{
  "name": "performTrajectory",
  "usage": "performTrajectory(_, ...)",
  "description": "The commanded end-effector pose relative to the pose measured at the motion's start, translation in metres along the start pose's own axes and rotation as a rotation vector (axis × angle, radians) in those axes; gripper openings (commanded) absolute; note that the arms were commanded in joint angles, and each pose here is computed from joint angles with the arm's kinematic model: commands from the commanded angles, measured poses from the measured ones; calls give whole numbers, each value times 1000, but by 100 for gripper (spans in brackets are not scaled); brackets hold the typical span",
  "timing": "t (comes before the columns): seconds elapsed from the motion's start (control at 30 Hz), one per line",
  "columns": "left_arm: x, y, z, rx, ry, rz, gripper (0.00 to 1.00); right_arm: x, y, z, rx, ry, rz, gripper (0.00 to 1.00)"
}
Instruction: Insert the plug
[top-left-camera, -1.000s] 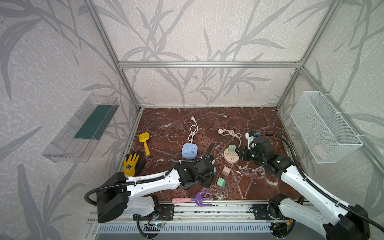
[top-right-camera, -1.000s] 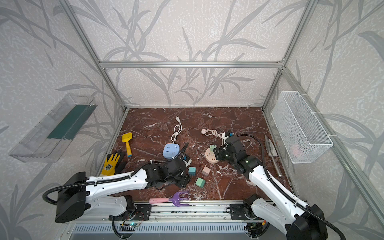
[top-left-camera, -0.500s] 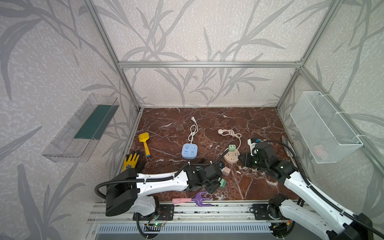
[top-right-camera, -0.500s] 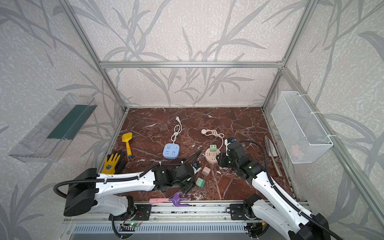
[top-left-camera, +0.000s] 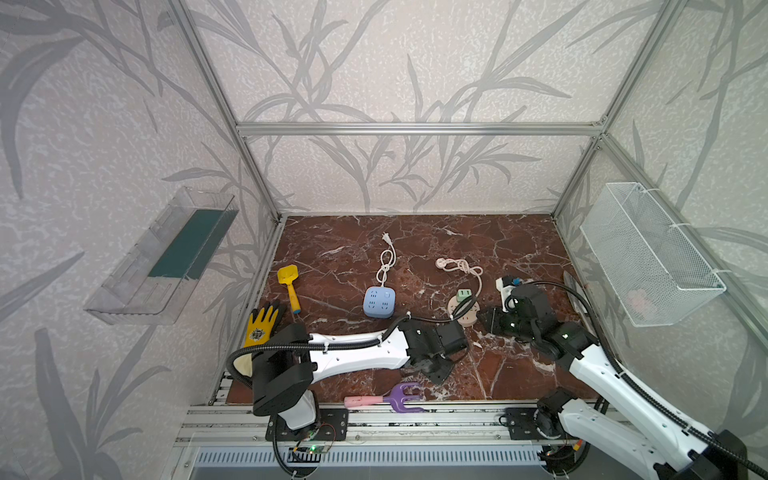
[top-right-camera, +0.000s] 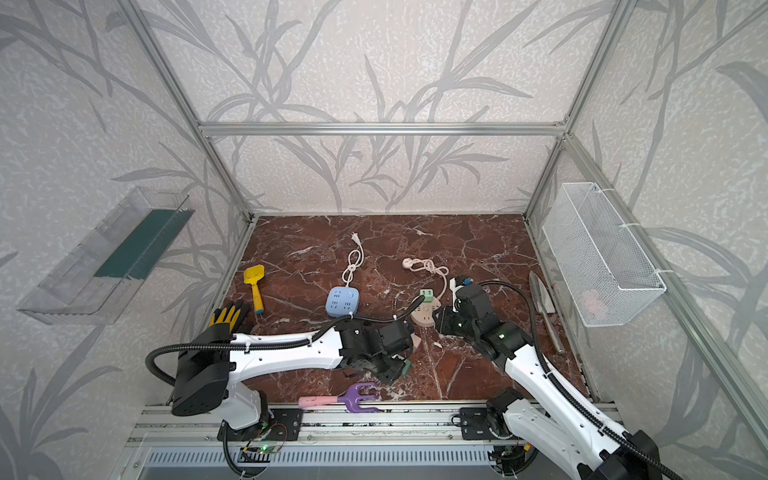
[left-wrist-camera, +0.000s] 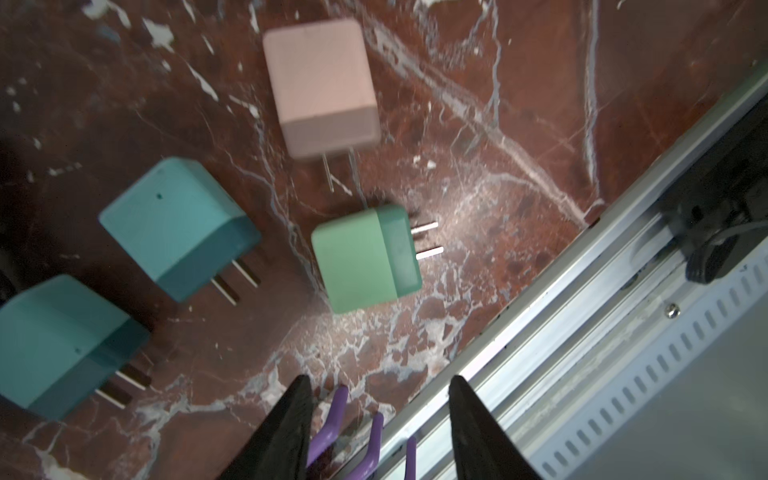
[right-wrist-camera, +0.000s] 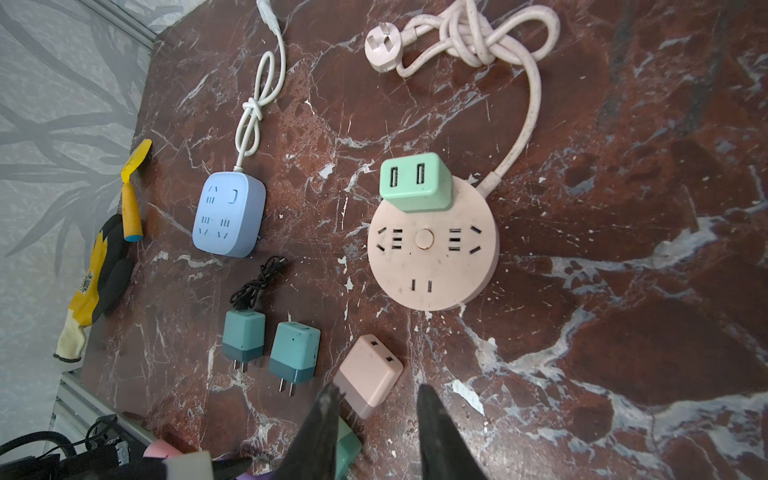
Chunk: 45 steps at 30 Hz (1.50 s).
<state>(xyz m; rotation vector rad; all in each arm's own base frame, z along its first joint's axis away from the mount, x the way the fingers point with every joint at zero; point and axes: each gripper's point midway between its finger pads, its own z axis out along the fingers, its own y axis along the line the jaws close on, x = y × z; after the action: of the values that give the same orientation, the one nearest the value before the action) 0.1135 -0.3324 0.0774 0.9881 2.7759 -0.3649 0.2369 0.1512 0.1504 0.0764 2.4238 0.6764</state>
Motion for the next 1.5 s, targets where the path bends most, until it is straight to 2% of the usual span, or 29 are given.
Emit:
performTrajectory(0.0, 27, -2, -3, 5, 119, -65, 53, 6, -1, -3, -6, 8, -14, 33)
performTrajectory(0.5, 12, -23, 28, 74, 129, -83, 53, 11, -11, -7, 20, -6, -32, 33)
performTrajectory(1.17, -24, -1, 39, 74, 87, -97, 55, 4, -20, -22, 67, -39, -51, 33)
performTrajectory(1.47, -35, 11, 39, 26, 71, -88, 55, 2, -24, -25, 75, -44, -43, 33)
